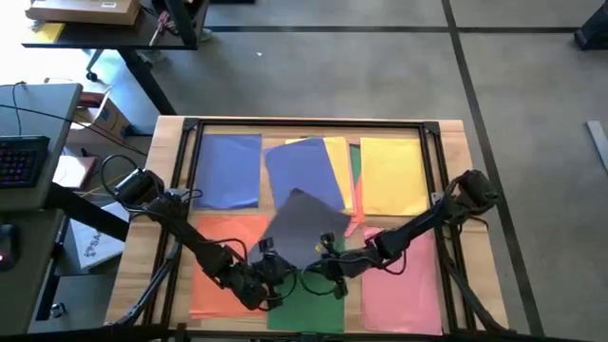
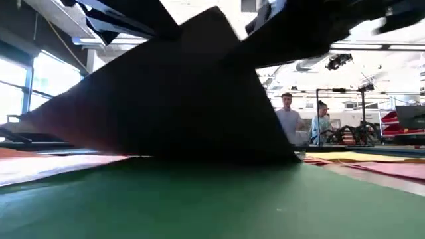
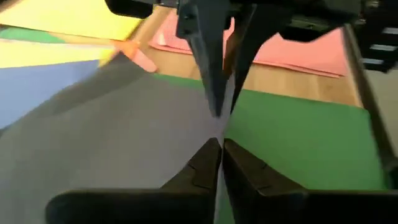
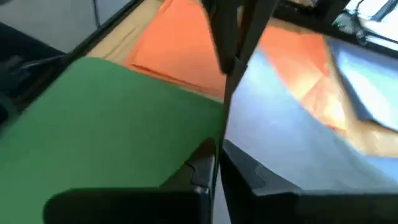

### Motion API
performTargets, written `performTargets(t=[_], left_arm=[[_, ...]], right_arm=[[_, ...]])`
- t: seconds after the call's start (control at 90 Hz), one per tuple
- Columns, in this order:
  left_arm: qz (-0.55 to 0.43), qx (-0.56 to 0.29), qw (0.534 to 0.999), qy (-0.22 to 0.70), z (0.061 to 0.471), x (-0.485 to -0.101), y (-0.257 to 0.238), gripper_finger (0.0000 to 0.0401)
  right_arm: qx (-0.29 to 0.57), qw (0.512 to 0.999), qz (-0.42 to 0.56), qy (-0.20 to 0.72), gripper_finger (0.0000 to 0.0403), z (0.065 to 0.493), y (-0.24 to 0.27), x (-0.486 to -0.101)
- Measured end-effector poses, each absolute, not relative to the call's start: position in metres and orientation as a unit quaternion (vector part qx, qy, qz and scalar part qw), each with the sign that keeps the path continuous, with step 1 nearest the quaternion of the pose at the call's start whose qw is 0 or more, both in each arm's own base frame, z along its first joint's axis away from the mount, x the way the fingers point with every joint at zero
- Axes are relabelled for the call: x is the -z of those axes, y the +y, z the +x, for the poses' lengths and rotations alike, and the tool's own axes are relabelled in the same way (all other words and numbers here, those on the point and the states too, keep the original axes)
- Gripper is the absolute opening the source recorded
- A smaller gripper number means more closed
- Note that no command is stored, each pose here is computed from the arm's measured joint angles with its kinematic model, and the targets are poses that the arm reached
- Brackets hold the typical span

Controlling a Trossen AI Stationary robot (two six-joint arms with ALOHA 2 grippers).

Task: Organize paper
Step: Move the black paper on the green paper

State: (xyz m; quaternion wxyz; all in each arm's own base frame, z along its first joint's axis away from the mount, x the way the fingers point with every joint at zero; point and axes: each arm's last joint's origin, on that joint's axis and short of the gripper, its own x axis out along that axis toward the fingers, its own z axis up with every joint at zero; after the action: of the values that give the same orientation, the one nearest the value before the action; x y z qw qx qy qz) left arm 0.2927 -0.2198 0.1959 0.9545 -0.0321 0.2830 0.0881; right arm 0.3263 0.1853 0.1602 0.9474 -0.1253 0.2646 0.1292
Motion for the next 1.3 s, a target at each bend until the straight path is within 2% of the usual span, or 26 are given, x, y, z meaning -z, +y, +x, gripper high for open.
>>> performTargets(t=[0.167,0.267,0.556,0.833,0.944,1.133,1.3], left_arm=[[-0.047,-0.061,0.957,0.281,0.284,-0.208,-0.225,0.0079],[-0.06,-0.081,0.952,0.289,0.277,-0.211,-0.223,0.0092],[-0.124,-0.197,0.891,0.39,0.251,-0.174,-0.204,0.0081],[-0.195,-0.197,0.851,0.446,0.228,-0.132,-0.207,0.0068],[-0.218,-0.182,0.844,0.456,0.222,-0.121,-0.216,0.0066],[-0.261,-0.166,0.84,0.445,0.214,-0.119,-0.232,0.0066],[-0.27,-0.168,0.844,0.431,0.209,-0.121,-0.24,0.0066]], right_arm=[[-0.192,0.928,-0.135,0.288,0.0,0.304,0.215,-0.155],[-0.234,0.918,-0.143,0.287,0.0,0.292,0.231,-0.155],[-0.274,0.903,-0.17,0.285,0.0,0.277,0.25,-0.148],[-0.263,0.899,-0.165,0.308,0.0006,0.281,0.248,-0.134],[-0.263,0.9,-0.163,0.308,0.0036,0.281,0.248,-0.134],[-0.264,0.902,-0.161,0.302,0.0123,0.281,0.248,-0.137],[-0.265,0.909,-0.167,0.274,0.0185,0.281,0.249,-0.159]])
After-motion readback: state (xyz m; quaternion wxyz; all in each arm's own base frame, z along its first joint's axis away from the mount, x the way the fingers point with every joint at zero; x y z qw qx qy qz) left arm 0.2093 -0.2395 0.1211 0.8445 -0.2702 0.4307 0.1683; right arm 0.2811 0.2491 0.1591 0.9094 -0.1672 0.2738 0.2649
